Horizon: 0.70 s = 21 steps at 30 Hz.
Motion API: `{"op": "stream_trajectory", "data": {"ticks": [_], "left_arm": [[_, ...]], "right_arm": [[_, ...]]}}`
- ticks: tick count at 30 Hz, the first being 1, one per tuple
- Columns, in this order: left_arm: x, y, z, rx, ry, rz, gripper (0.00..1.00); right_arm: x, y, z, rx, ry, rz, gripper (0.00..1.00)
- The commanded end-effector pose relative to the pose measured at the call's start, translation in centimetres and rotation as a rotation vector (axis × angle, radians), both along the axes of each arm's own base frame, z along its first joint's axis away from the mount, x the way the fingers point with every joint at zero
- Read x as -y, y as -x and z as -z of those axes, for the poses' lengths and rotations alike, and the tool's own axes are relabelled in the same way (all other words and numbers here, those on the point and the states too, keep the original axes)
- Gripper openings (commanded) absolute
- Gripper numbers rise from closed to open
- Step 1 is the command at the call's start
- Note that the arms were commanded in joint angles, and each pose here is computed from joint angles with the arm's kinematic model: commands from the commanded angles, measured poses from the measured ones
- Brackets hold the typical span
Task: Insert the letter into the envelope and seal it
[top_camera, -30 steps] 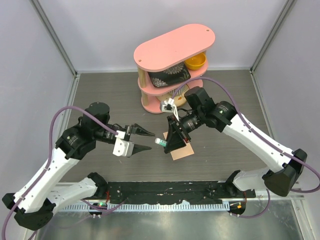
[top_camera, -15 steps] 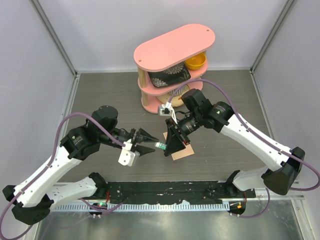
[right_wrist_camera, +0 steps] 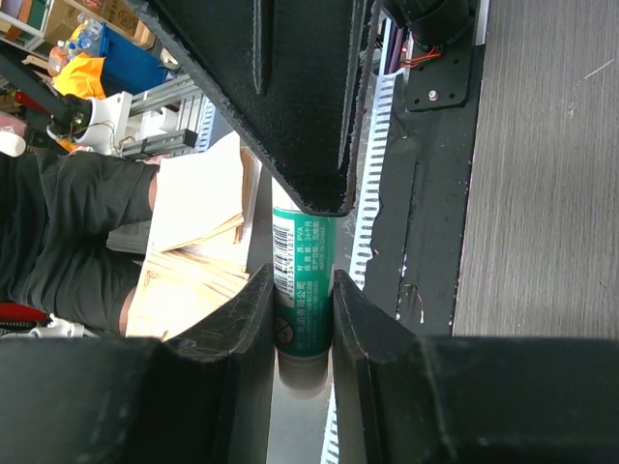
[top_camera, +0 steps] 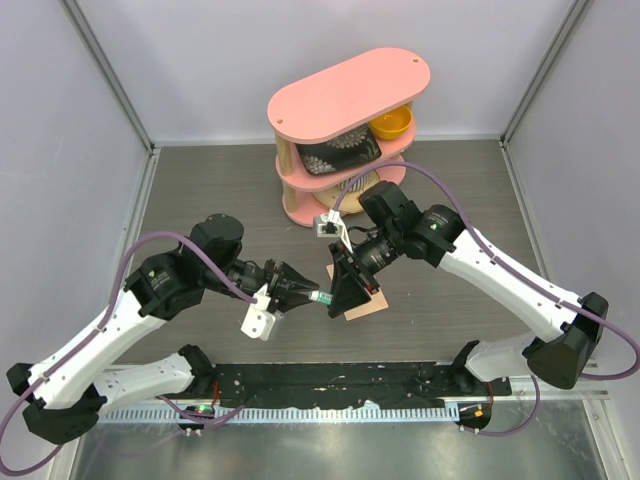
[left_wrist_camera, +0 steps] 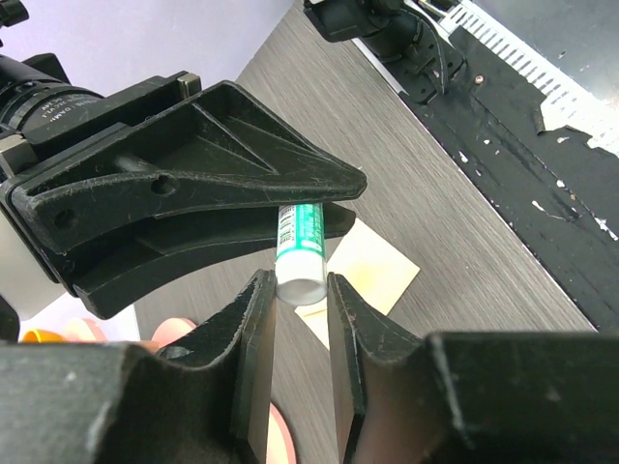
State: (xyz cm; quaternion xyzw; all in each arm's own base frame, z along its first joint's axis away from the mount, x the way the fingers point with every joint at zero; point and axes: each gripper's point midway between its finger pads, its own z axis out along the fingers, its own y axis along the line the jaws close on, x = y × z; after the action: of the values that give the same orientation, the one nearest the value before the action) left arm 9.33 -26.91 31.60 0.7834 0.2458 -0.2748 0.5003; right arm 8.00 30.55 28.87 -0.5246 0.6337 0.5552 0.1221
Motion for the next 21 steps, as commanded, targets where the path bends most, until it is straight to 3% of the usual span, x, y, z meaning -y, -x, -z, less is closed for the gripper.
{"op": "stream_trajectory", "data": {"ticks": [1,5,8,10,12,13,17,21], "left_arm": [[-0.3,1.4,-1.0,-0.011,-0.001,0.034,0.27],[-0.4,2.1,-1.0,-0.067,-0.017,0.046,0.18],[-0.2,2.3,-1.1,-0.186,-0.023,0.005,0.07],[0.2,2.2,-1.4,-0.348,-0.025,-0.08,0.0],[0.9,1.7,-2.0,-0.412,0.006,-0.127,0.0],[1.0,1.8,-2.0,-0.516,-0.002,-0.172,0.0],[2.1,1.0,-2.6,-0.723,0.04,-0.282,0.0],[2.7,0.3,-2.9,-0.917,0.072,-0.376,0.0]], "right_arm": [[-0.4,-0.4,-1.5,0.053,-0.046,-0.004,0.01],[-0.6,-1.2,-1.9,0.106,-0.047,0.021,0.01],[-0.7,-2.2,-2.4,0.179,-0.045,0.056,0.01],[-0.8,-3.0,-2.7,0.231,-0.047,0.083,0.01],[-0.8,-4.0,-3.5,0.307,-0.056,0.116,0.01],[-0.9,-4.3,-3.8,0.327,-0.063,0.126,0.01],[-0.8,-5.5,-5.0,0.469,-0.084,0.168,0.01],[-0.5,-6.7,-5.5,0.683,-0.08,0.209,0.01]]}}
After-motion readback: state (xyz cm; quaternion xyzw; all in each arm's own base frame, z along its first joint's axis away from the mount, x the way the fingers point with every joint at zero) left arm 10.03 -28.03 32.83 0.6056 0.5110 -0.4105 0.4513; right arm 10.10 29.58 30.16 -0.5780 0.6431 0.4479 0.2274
